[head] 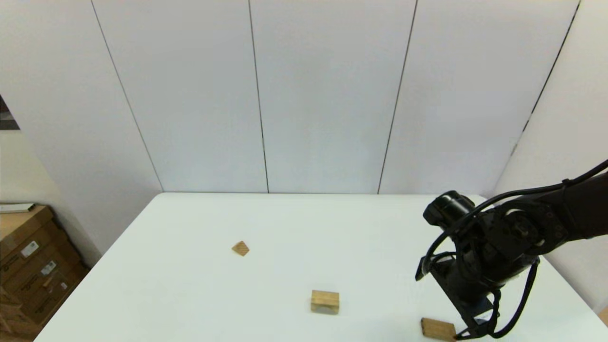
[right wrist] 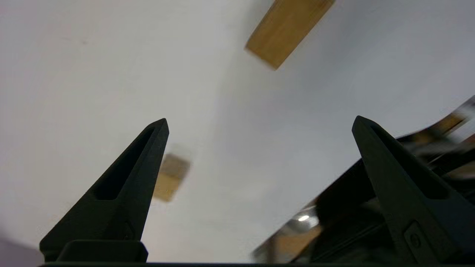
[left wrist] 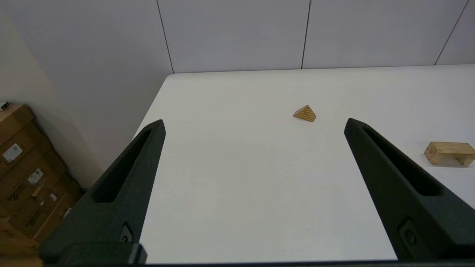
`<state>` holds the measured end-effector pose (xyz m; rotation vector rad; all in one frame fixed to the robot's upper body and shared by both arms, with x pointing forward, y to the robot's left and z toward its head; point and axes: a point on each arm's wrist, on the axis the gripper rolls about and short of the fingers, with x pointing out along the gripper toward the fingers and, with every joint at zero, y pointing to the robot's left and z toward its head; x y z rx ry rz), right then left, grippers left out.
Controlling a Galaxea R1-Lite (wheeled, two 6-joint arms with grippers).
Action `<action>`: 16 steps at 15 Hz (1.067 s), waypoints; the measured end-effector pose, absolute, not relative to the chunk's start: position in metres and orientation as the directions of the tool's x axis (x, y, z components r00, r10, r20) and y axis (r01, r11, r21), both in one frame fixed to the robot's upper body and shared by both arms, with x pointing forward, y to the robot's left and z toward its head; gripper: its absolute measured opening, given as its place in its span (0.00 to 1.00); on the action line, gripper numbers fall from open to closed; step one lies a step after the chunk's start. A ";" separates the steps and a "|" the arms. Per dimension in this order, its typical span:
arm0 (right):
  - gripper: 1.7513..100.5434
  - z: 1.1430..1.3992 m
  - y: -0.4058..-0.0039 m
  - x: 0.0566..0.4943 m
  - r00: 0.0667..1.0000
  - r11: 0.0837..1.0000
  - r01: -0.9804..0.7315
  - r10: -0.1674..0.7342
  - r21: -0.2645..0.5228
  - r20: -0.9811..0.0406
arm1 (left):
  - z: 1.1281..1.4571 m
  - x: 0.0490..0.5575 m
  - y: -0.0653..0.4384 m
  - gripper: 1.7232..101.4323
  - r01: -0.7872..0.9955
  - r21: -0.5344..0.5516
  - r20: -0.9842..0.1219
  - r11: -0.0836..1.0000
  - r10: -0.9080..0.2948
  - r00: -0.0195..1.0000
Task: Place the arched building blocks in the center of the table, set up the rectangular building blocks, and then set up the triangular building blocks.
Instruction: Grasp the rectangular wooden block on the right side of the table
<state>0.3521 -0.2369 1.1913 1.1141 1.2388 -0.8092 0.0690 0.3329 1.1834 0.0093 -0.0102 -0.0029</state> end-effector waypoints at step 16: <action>0.97 1.133 -0.265 0.380 0.007 0.143 0.990 0.023 0.010 -1.000 | 1.183 0.069 0.333 0.96 0.003 0.010 0.010 1.000 -0.003 1.000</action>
